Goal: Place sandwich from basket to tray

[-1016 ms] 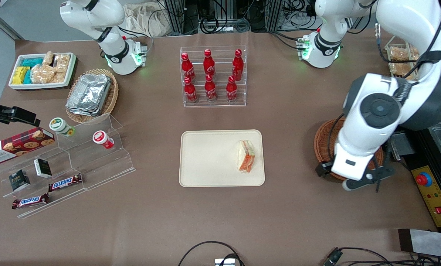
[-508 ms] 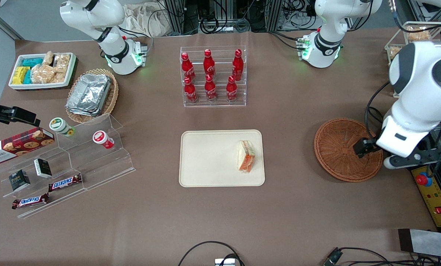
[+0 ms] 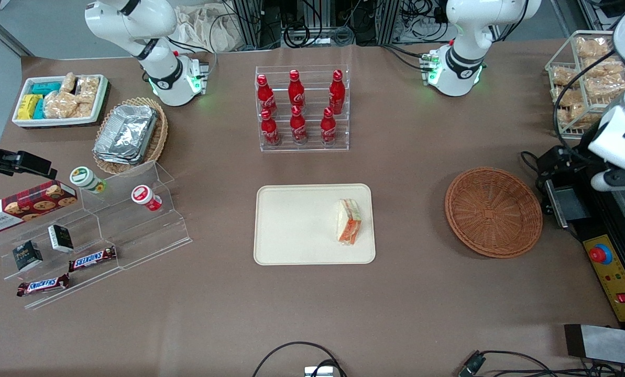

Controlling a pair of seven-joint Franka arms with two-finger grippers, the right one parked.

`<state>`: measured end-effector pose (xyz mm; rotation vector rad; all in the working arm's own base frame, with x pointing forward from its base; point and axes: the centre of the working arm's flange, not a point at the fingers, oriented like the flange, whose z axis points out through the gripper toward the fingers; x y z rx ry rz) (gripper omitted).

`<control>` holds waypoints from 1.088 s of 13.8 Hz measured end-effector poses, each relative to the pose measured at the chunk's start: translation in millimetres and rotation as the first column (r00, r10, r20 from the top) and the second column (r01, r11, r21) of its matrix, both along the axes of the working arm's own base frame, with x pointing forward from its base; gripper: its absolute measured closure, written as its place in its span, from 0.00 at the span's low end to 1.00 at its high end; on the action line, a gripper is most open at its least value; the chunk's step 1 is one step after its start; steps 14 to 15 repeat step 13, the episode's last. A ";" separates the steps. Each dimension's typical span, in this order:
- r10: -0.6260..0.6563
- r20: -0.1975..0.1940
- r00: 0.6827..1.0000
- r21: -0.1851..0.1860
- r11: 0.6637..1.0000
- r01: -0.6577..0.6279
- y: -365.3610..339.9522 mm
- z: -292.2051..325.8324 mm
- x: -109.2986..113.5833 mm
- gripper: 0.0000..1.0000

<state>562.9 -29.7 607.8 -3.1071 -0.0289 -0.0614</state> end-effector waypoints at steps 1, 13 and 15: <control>-0.001 -0.003 1.000 -0.005 1.000 0.001 -1.4 6.6 -4.6 0.00; -0.037 -0.007 0.999 -0.032 0.999 0.037 -5.7 47.2 -30.3 0.00; -0.037 -0.007 0.999 -0.032 0.999 0.037 -5.7 47.2 -30.3 0.00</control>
